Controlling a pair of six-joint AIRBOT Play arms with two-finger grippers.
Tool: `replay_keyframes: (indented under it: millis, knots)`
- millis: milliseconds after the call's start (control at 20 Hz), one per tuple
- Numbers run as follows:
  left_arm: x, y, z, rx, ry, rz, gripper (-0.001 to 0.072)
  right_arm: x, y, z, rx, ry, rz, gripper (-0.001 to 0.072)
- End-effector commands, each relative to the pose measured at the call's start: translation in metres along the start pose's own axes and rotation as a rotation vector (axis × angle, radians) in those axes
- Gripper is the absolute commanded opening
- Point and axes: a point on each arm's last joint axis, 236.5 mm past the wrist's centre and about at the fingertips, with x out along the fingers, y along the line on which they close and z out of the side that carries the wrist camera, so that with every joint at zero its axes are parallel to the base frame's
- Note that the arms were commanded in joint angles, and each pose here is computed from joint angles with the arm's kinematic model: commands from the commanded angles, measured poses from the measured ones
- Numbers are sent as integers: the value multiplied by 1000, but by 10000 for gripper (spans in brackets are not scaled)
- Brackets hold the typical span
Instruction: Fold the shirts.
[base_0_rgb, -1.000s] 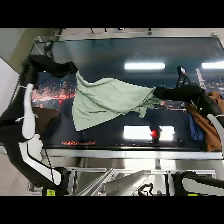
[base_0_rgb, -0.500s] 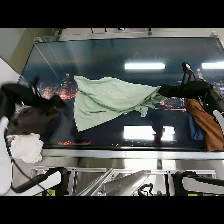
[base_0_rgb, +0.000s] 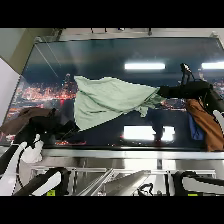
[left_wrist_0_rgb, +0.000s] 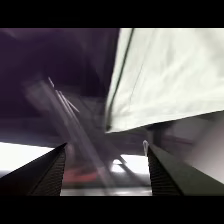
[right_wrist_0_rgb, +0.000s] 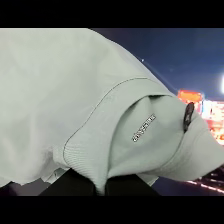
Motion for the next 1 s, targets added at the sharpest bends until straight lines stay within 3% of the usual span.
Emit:
replay_keyframes:
  millis: [0, 100, 250, 500, 550, 600, 650, 950]
  knots:
    - [20, -8, 25, -2, -30, -30, 549, 0, 1, -2, -4, 8, 5, 17]
    - [29, -18, 42, 33, -35, -16, 514, 0, 3, -5, -4, 22, 12, 18]
    - [37, -34, 64, 85, -40, -16, 33, 0, 4, -8, -4, 33, 18, 18]
    - [16, -53, 84, 163, -60, -16, 17, -17, -12, 3, 28, -2, 0, 28]
    - [6, -55, 88, 167, -75, -21, 17, -28, -21, 8, 54, -18, -7, 115]
    - [-5, -55, 93, 162, -99, -30, 17, -37, -29, 10, 79, -23, -11, 310]
    - [-13, -55, 97, 156, -120, -37, 17, -42, -36, 9, 96, -19, -11, 379]
    - [-20, -55, 99, 157, -136, -41, 17, -12, -32, -64, 183, 198, 43, 367]
